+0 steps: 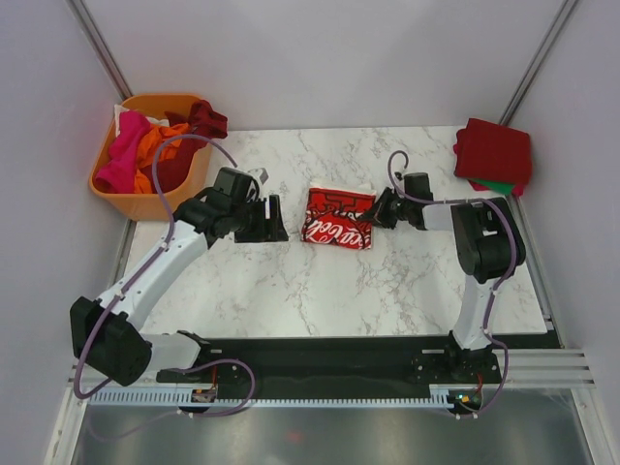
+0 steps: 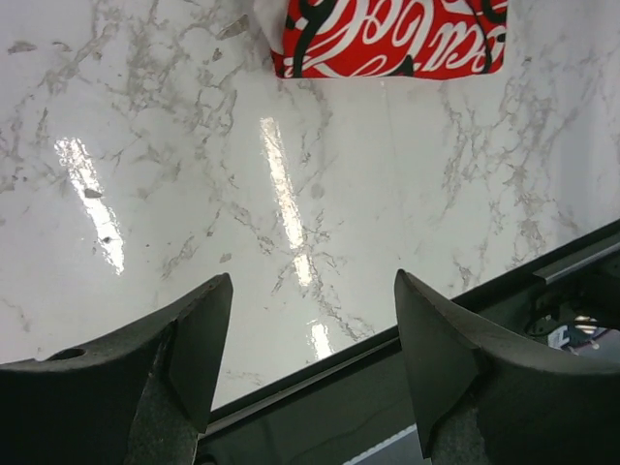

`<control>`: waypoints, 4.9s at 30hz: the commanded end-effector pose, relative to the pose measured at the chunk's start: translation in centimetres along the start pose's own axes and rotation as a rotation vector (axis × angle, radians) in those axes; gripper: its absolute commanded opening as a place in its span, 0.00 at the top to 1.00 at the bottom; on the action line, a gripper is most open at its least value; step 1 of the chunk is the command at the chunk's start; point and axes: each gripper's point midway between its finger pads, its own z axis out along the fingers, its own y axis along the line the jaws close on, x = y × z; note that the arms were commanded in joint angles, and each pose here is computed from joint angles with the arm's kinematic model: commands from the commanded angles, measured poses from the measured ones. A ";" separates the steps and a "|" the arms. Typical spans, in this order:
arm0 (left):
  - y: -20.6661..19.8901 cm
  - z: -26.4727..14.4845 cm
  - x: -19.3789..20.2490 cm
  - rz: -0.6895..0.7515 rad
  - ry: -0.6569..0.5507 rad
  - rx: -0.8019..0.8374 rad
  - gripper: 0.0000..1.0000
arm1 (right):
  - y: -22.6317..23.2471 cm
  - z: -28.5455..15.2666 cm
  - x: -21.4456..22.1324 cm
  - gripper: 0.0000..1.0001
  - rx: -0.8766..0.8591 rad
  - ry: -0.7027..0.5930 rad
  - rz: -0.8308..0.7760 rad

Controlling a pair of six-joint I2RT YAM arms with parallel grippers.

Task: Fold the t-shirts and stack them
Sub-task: Neatly place the folded tshirt to the corner

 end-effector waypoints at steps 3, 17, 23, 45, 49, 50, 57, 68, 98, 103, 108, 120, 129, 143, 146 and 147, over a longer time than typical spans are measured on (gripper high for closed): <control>3.9 -0.1 1.0 0.059 -0.012 -0.114 0.25 | 0.9 -1.2 -5.0 1.00 0.148 -0.038 -0.139; 5.8 0.8 1.4 0.030 -0.022 -0.157 0.26 | 1.4 -6.0 -21.9 1.00 0.471 -0.167 -0.418; 5.9 0.9 1.5 0.025 -0.019 -0.158 0.26 | 1.1 -8.9 -27.6 1.00 0.474 -0.251 -0.453; 6.3 2.3 3.1 0.005 0.051 -0.162 0.27 | 13.2 -25.8 -39.1 1.00 0.177 -0.791 -0.700; 6.5 2.4 3.1 0.007 0.051 -0.173 0.27 | 14.1 -31.7 -41.0 1.00 0.125 -0.922 -0.691; 6.5 2.5 3.1 0.007 0.052 -0.173 0.27 | 14.3 -32.8 -41.0 1.00 0.116 -0.936 -0.682; 6.6 2.7 3.3 0.006 0.062 -0.178 0.27 | 3.5 -35.1 -41.4 1.00 0.200 -0.897 -0.490; 6.5 2.8 3.3 0.022 0.066 -0.183 0.27 | -6.7 -29.9 -38.6 1.00 -0.086 -0.820 -0.184; 6.5 2.3 3.0 0.029 0.040 -0.192 0.27 | -22.0 -27.5 -32.6 1.00 0.268 -0.920 0.191; 6.7 2.3 3.0 0.029 0.041 -0.199 0.27 | -18.1 -29.5 -34.6 1.00 0.255 -0.943 0.140; 6.7 2.3 2.8 0.032 0.036 -0.205 0.27 | -8.6 -31.2 -40.4 1.00 0.073 -0.993 0.031; 7.1 2.2 2.7 0.033 0.029 -0.223 0.27 | 3.5 -33.2 -46.3 1.00 -0.369 -1.105 -0.106; 6.9 2.1 2.7 0.033 0.026 -0.214 0.27 | -12.8 -28.8 -34.8 1.00 -0.073 -1.091 0.054; 6.9 2.2 2.9 0.032 0.032 -0.213 0.27 | -21.1 -32.9 -30.0 0.94 0.158 -1.185 0.296; 6.9 2.2 2.9 0.032 0.034 -0.214 0.27 | -18.6 -34.5 -32.1 0.93 0.101 -1.218 0.264; 7.0 2.3 3.0 0.032 0.036 -0.218 0.27 | -17.8 -34.8 -32.7 0.93 0.072 -1.225 0.264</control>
